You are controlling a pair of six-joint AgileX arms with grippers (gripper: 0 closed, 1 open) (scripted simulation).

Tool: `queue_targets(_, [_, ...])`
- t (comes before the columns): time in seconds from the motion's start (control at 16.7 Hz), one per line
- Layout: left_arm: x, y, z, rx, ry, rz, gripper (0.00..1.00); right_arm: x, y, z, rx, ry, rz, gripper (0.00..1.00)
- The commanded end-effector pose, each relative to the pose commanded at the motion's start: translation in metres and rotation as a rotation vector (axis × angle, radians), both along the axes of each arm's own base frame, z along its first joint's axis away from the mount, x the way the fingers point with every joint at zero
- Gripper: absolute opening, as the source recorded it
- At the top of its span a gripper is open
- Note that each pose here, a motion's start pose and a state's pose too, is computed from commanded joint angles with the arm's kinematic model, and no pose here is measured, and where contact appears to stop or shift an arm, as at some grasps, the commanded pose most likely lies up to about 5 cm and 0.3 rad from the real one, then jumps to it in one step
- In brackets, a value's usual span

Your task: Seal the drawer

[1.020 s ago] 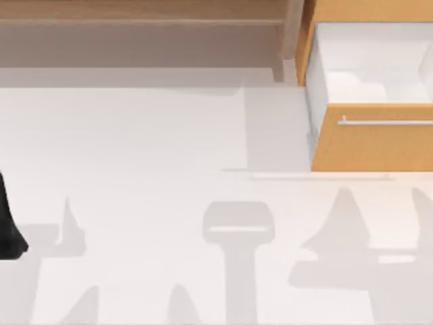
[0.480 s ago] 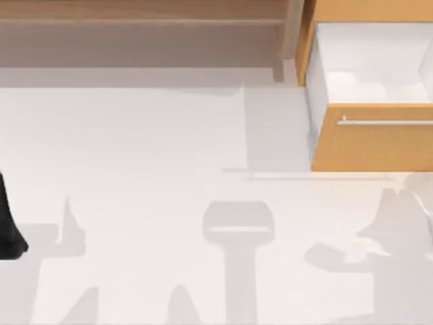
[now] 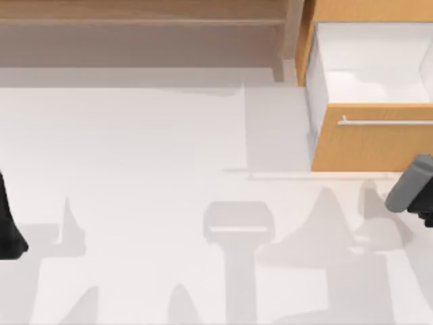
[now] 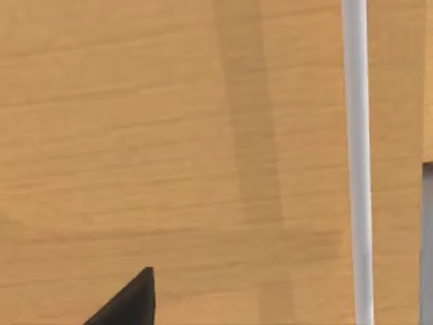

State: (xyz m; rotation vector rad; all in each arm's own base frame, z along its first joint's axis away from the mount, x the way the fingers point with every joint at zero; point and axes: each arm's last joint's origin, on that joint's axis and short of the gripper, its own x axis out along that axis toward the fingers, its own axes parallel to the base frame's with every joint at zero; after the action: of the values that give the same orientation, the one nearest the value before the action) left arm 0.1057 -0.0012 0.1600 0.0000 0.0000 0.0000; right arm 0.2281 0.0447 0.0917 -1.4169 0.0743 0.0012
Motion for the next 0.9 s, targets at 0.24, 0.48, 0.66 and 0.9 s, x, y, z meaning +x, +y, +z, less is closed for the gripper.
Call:
queue_targets(0.24, [0.000,0.000,0.000,0.000,0.000,0.000,1.00,0.000,0.024,-0.002,-0.142,-0.043,0.034,1.00])
queue_targets(0.48, [0.000,0.000,0.000,0.000,0.000,0.000,1.00,-0.001,0.027,-0.003,-0.153,-0.048,0.038,1.00])
queue_targets(0.66, [0.000,0.000,0.000,0.000,0.000,0.000,1.00,0.000,0.026,-0.003,-0.154,-0.042,0.037,1.00])
queue_targets(0.9, [0.000,0.000,0.000,0.000,0.000,0.000,1.00,0.015,0.026,-0.003,-0.154,-0.049,0.038,1.00])
